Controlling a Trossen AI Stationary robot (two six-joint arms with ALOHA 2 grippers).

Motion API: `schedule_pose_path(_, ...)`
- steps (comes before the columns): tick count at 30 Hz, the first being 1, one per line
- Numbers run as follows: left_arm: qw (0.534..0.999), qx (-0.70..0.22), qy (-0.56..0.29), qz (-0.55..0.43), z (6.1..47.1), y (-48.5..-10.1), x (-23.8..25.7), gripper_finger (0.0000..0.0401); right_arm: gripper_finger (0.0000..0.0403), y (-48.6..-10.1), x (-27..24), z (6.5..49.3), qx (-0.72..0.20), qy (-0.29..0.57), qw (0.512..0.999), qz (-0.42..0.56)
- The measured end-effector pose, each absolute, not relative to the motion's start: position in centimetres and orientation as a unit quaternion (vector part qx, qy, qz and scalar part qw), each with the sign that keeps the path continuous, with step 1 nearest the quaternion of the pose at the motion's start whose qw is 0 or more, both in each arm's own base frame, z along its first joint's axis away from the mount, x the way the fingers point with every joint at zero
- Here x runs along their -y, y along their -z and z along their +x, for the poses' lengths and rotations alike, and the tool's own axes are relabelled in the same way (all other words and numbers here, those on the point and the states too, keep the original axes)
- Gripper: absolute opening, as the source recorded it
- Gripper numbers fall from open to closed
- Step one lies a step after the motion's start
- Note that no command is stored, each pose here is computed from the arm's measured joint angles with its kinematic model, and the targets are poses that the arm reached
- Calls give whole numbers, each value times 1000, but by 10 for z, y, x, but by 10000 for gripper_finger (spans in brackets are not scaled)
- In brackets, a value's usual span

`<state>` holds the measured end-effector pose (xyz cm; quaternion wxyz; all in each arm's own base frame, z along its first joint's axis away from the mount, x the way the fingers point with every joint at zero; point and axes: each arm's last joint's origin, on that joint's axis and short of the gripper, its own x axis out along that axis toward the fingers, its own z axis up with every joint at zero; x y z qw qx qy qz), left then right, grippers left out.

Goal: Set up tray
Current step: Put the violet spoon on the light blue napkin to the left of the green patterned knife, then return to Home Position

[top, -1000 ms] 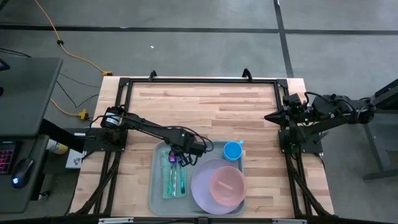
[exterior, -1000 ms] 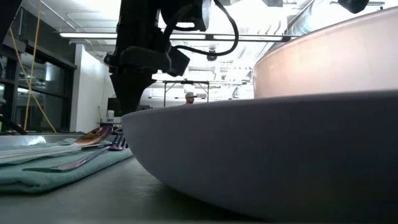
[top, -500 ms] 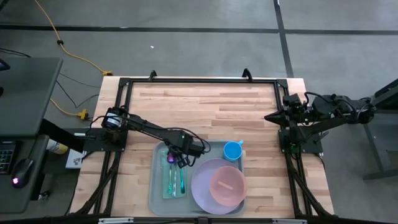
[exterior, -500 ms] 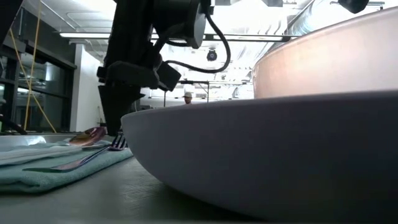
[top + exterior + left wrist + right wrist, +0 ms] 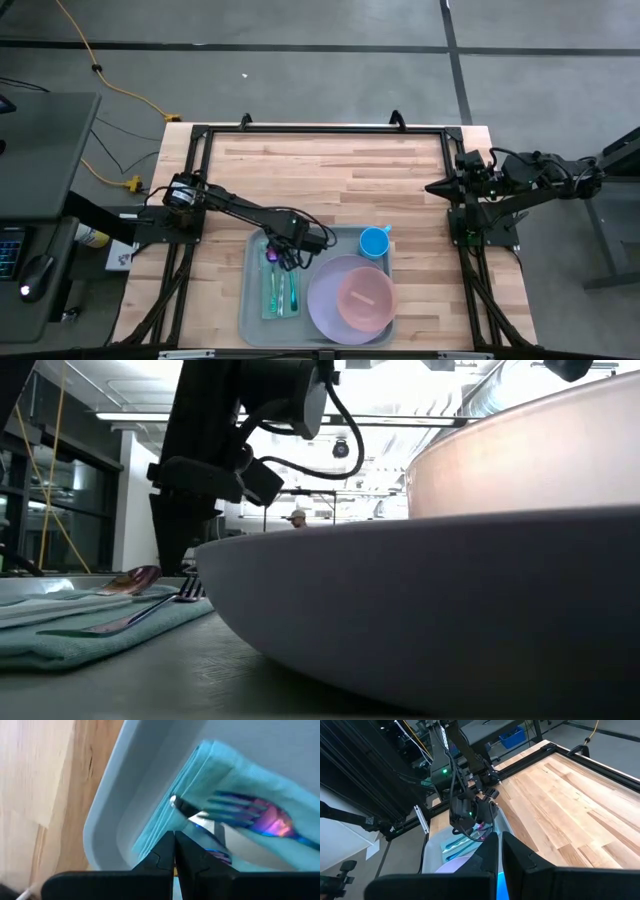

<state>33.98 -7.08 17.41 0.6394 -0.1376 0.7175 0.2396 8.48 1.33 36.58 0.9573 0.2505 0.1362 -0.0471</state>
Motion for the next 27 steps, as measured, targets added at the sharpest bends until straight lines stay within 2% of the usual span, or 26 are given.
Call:
schedule_pose_path(11,646,-712,-235,-142,341,-177,73,44,0,-366,-13,85,-135,49,958,246)
schedule_pose_path(21,718,-646,-244,-88,355,-219,71,44,0,-366,-13,85,-135,50,959,243)
schedule_pose_path(27,746,-634,-174,-106,364,-220,77,44,0,-365,-13,85,-138,48,961,237)
